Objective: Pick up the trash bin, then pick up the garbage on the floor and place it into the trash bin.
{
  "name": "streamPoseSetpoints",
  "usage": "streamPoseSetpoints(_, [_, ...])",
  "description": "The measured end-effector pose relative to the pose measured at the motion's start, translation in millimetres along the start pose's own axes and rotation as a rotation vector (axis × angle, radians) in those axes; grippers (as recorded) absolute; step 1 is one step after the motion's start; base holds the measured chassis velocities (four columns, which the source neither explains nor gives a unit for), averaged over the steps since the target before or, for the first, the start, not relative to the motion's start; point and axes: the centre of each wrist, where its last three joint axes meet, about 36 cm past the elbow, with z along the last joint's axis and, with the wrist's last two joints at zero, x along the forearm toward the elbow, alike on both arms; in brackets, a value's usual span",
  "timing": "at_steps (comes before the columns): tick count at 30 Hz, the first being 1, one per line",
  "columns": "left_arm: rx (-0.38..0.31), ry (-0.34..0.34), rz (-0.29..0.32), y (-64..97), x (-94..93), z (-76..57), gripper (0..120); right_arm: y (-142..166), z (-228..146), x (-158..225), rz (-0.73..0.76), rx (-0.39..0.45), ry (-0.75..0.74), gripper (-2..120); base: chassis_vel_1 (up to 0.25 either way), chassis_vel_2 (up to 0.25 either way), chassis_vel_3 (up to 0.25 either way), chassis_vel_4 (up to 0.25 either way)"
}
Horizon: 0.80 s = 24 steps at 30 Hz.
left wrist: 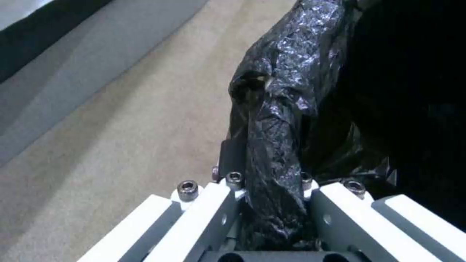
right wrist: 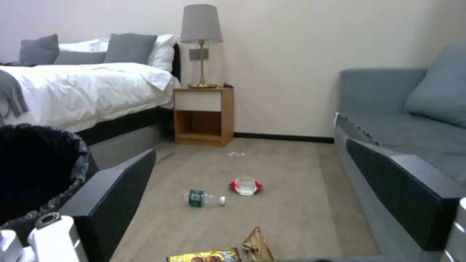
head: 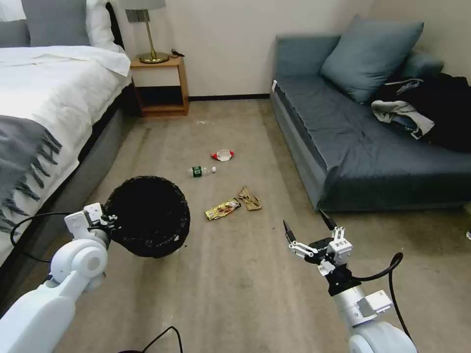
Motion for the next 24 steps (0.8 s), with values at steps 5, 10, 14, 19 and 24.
streamPoseSetpoints(5, [0.000,-0.018,-0.008,0.1,-1.0,0.3,3,-0.1,0.1,0.1,-0.003,0.002,0.000,100,0.000,0.000,0.000,0.000])
streamPoseSetpoints(10, [0.004,-0.029,-0.012,0.9,-1.1,-1.1,3,0.4,0.3,0.1,-0.008,0.002,0.001,100,0.000,0.000,0.000,0.000])
streamPoseSetpoints(14, [0.008,-0.038,-0.016,2.0,-1.2,-2.8,3,1.4,0.7,-0.3,-0.010,0.001,0.001,100,0.000,0.000,0.000,0.000])
streamPoseSetpoints(19, [0.010,-0.044,-0.021,3.3,-1.8,-3.2,3,1.6,1.3,-1.1,-0.013,0.001,0.001,100,0.000,0.000,0.000,0.000])
streamPoseSetpoints(24, [0.010,-0.047,-0.026,4.2,-2.6,-2.1,3,1.0,2.2,-1.8,-0.016,0.002,0.001,100,-0.018,0.026,0.012,-0.021])
